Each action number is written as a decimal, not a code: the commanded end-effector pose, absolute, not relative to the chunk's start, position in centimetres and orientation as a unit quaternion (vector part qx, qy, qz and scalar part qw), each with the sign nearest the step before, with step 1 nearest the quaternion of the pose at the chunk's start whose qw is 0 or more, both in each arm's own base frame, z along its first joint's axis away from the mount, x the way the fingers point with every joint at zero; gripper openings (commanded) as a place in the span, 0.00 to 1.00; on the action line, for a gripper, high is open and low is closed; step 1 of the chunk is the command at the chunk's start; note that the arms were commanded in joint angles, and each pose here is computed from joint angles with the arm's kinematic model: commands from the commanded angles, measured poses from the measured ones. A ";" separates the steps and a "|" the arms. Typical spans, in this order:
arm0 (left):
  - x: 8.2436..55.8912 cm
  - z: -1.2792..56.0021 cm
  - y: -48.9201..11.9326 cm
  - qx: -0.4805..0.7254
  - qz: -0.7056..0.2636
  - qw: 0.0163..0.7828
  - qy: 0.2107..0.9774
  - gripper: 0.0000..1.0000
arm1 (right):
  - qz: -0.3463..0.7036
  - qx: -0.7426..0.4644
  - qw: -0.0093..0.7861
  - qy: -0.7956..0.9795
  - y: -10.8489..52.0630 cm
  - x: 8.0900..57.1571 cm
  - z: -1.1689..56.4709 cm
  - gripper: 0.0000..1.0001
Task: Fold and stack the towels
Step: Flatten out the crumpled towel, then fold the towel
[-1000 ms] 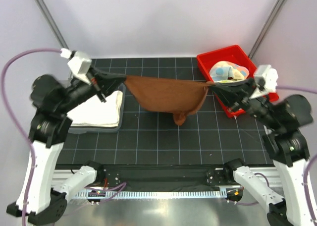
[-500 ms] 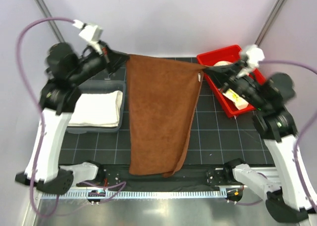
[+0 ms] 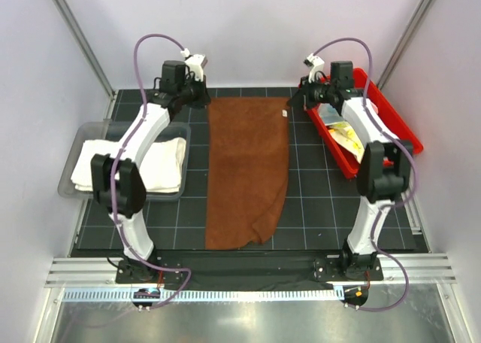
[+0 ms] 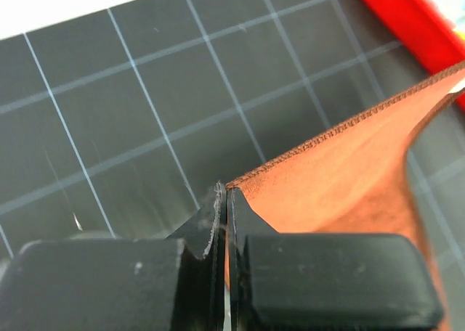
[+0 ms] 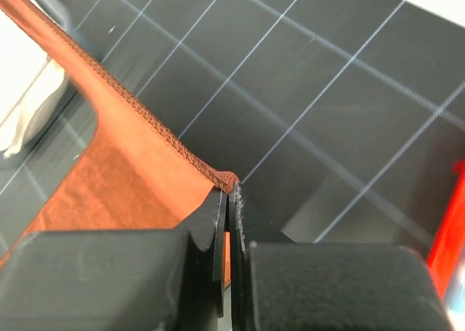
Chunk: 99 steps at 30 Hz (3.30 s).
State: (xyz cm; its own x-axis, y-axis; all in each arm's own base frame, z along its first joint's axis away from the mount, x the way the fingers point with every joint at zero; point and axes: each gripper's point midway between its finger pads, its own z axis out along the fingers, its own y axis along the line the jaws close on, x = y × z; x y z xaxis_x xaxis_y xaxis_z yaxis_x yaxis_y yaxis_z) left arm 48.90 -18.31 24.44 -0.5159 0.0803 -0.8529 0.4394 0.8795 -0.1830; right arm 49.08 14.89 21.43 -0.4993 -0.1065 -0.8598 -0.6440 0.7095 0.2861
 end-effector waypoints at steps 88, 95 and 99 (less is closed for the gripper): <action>41.6 9.6 -18.4 0.176 -0.154 0.231 0.944 0.00 | 0.184 -0.109 0.231 0.949 15.9 39.3 10.0 0.12; 44.7 8.4 -19.3 0.170 -0.149 0.230 0.947 0.00 | 0.092 -0.027 0.239 0.966 13.9 41.9 11.8 0.36; 45.1 8.0 -19.5 0.171 -0.151 0.225 0.947 0.00 | 0.053 -0.034 0.262 0.963 15.5 38.6 13.4 0.37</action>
